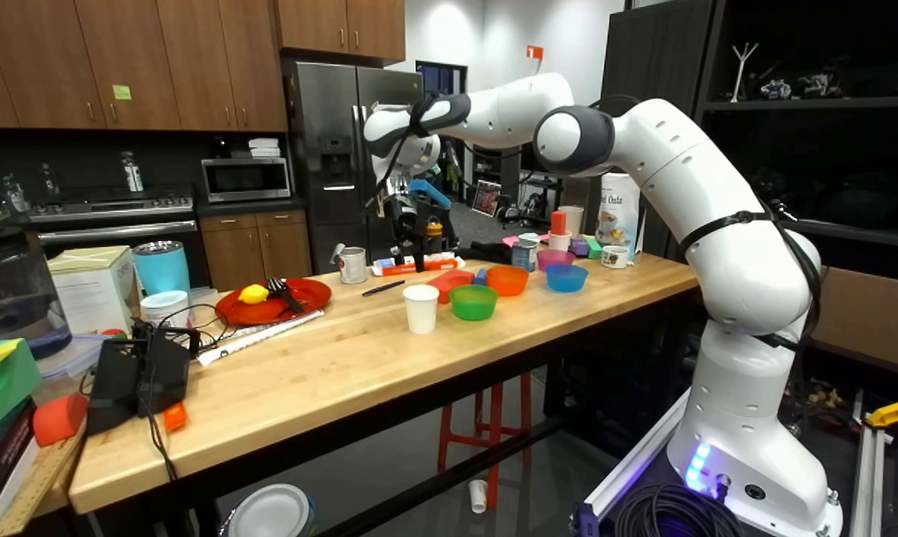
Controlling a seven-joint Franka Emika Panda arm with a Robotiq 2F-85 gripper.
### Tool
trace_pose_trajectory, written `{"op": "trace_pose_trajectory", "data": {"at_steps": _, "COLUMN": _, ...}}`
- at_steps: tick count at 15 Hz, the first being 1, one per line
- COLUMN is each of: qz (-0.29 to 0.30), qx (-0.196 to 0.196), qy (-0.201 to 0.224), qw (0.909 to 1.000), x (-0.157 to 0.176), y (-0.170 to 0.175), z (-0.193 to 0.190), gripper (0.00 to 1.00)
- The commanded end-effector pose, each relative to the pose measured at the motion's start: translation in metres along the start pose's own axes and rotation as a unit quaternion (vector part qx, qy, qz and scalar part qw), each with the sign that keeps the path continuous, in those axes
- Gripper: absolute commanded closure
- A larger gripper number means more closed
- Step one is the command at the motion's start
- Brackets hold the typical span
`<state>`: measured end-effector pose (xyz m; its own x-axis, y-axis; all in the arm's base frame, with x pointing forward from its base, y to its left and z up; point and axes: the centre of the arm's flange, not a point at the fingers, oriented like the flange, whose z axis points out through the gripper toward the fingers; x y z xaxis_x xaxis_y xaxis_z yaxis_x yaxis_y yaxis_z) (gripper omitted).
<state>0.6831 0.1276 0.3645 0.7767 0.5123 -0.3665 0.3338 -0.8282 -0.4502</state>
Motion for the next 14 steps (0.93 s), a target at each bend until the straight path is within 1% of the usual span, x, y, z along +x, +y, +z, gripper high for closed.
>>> {"op": "trace_pose_trajectory", "data": {"at_steps": 1, "qz": -0.002, "qx": -0.008, "qy": 0.008, "qw": 0.9999, "x": 0.001, "y": 0.000, "z": -0.003, "gripper": 0.00}}
{"op": "trace_pose_trajectory", "data": {"at_steps": 4, "qz": -0.006, "qx": -0.015, "qy": 0.015, "qw": 0.9998, "x": 0.001, "y": -0.002, "z": -0.009, "gripper": 0.00}}
{"op": "trace_pose_trajectory", "data": {"at_steps": 5, "qz": 0.007, "qx": -0.002, "qy": 0.003, "qw": 1.0000, "x": 0.001, "y": 0.002, "z": -0.014, "gripper": 0.00}}
{"op": "trace_pose_trajectory", "data": {"at_steps": 6, "qz": 0.015, "qx": 0.012, "qy": -0.003, "qw": 0.9998, "x": 0.002, "y": 0.005, "z": -0.012, "gripper": 0.00}}
{"op": "trace_pose_trajectory", "data": {"at_steps": 7, "qz": 0.023, "qx": 0.034, "qy": -0.015, "qw": 0.9991, "x": 0.003, "y": 0.007, "z": -0.005, "gripper": 0.00}}
{"op": "trace_pose_trajectory", "data": {"at_steps": 8, "qz": 0.025, "qx": 0.054, "qy": -0.019, "qw": 0.9981, "x": 0.000, "y": 0.008, "z": -0.001, "gripper": 0.00}}
{"op": "trace_pose_trajectory", "data": {"at_steps": 10, "qz": 0.040, "qx": 0.090, "qy": -0.030, "qw": 0.9947, "x": -0.001, "y": 0.010, "z": 0.010, "gripper": 0.00}}
{"op": "trace_pose_trajectory", "data": {"at_steps": 11, "qz": 0.047, "qx": 0.107, "qy": -0.030, "qw": 0.9927, "x": 0.000, "y": 0.013, "z": 0.014, "gripper": 0.00}}
{"op": "trace_pose_trajectory", "data": {"at_steps": 14, "qz": 0.094, "qx": 0.155, "qy": -0.044, "qw": 0.9824, "x": 0.010, "y": 0.026, "z": 0.028, "gripper": 0.00}}
